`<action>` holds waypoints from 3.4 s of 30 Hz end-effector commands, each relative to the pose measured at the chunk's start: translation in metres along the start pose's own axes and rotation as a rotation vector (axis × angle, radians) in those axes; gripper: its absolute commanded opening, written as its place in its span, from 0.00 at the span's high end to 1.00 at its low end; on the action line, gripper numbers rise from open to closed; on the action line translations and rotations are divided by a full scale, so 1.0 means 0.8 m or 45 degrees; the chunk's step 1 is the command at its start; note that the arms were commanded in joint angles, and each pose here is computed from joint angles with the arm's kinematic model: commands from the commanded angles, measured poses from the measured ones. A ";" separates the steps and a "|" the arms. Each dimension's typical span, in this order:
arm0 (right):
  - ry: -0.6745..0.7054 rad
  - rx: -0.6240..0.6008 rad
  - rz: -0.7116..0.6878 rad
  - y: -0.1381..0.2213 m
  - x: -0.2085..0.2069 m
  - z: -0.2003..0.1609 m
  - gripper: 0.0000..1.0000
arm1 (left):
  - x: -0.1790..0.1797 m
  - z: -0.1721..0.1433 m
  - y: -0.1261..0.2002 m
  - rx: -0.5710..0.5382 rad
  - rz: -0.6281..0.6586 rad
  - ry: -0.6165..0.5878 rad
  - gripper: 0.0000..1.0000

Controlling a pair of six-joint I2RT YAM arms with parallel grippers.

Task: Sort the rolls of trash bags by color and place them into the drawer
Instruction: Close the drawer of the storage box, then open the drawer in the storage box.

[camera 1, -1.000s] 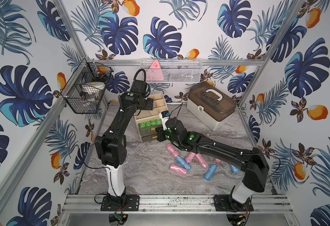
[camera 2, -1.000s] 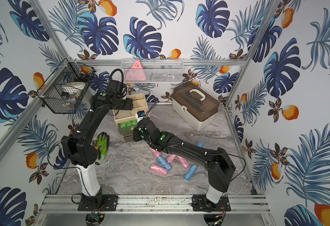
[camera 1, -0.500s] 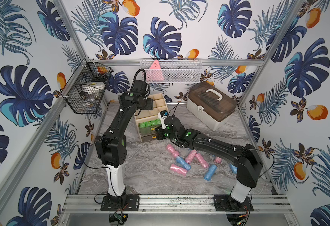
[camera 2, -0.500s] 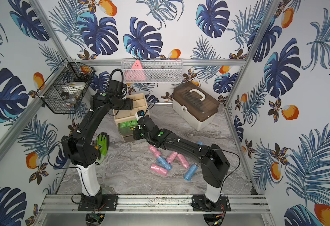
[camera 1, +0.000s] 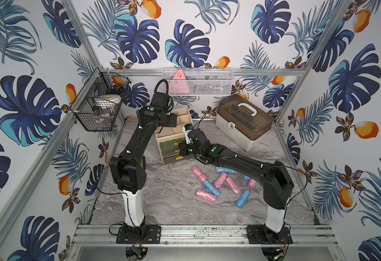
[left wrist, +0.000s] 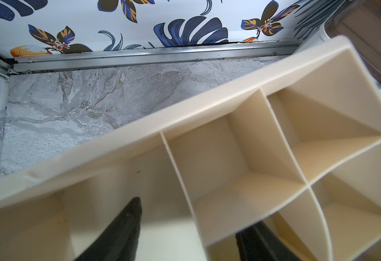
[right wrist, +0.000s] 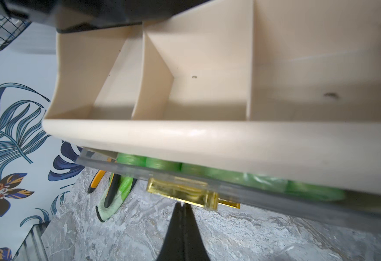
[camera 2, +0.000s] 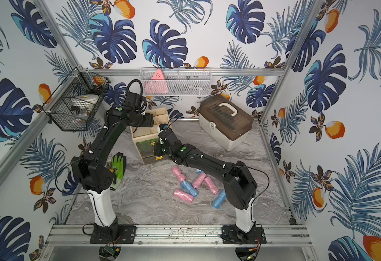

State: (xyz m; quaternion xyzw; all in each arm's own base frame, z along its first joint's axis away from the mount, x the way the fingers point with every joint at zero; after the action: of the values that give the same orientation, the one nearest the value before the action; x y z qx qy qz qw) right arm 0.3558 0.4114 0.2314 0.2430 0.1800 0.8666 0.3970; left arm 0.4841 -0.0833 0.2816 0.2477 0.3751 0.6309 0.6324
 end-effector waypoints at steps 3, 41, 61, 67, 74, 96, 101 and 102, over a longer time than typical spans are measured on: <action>-0.091 -0.057 0.011 -0.007 -0.003 0.015 1.00 | 0.019 -0.040 -0.013 0.186 0.099 -0.044 0.33; -0.923 0.011 0.328 -0.015 -0.016 -0.074 0.62 | 0.039 -0.098 0.155 -0.148 -0.133 0.214 0.20; -1.119 -0.165 0.398 -0.046 -0.042 -0.065 0.65 | 0.067 -0.191 0.160 -0.065 -0.217 0.349 0.18; -1.142 -0.173 0.389 -0.054 -0.048 -0.062 0.65 | 0.069 -0.196 0.159 -0.056 -0.221 0.352 0.18; -1.163 -0.177 0.380 -0.069 -0.054 -0.064 0.67 | 0.071 -0.202 0.157 -0.044 -0.219 0.352 0.18; -1.233 -0.148 0.392 -0.096 -0.095 -0.033 0.88 | 0.071 -0.207 0.155 -0.027 -0.224 0.358 0.18; -1.241 -0.084 0.415 -0.095 -0.091 -0.037 0.89 | 0.075 -0.190 0.155 -0.067 -0.177 0.348 0.17; -1.246 -0.066 0.427 -0.095 -0.090 -0.038 0.90 | 0.077 -0.182 0.156 -0.085 -0.154 0.341 0.17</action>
State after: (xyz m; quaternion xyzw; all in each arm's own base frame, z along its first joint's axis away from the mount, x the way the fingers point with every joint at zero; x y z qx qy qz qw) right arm 0.4301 0.3962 0.1544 0.6205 -0.1127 0.7121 0.3084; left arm 0.2788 -0.0427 0.2726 0.1254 0.4710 0.6100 0.6248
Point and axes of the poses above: each gripper's point midway between its finger pads, its own y axis back along the fingers, its own x axis along the line the jaws close on, z = x × y, the point moved 3 cm from there along y, back along the fingers, and after that the axes turned 8 degrees about y, right-handed, at the moved point
